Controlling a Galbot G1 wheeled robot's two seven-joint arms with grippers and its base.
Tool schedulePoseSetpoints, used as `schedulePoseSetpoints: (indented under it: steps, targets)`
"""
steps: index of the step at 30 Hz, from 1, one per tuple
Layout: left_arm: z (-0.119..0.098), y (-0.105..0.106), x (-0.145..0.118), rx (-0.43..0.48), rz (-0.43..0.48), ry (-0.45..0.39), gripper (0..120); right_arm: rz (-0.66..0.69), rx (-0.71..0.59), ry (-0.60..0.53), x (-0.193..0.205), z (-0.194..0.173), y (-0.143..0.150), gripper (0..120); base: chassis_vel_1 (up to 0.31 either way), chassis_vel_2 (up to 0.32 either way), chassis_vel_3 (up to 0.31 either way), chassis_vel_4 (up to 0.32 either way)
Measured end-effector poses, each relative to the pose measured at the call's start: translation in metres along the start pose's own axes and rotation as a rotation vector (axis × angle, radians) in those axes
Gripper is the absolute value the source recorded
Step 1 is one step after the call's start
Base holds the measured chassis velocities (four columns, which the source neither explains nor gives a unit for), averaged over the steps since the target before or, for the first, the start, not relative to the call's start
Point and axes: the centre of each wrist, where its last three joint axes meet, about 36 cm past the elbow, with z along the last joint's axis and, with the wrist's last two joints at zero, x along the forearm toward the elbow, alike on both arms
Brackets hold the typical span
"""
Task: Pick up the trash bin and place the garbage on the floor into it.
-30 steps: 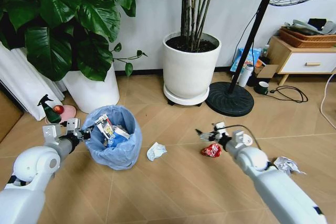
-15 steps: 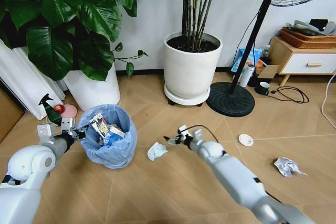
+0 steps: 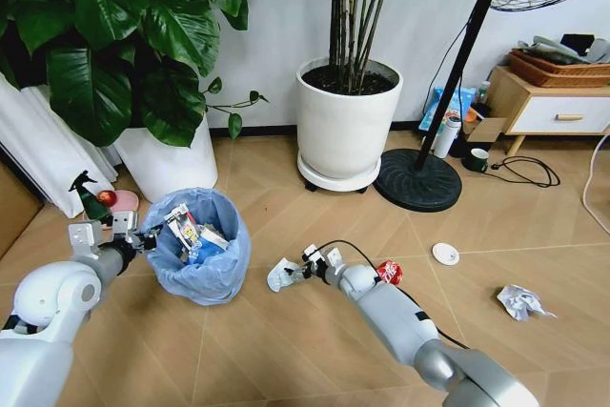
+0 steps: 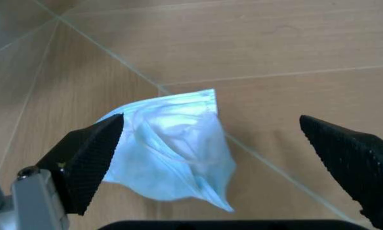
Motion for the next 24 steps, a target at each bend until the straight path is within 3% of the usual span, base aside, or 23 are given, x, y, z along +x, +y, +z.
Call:
schedulePoseSetpoints:
  steps: [10, 24]
  targets:
    - [-0.003, -0.002, 0.002, -0.008, 0.002, -0.009, 0, -0.005, -0.034, 0.024, -0.024, -0.003, 0.019, 100, 0.0, 0.0, 0.0, 0.0]
    - [-0.004, -0.004, 0.001, -0.006, 0.006, -0.016, 0, 0.051, -0.05, 0.086, -0.02, 0.018, 0.001, 100, 0.0, 0.0, 0.0, 0.0]
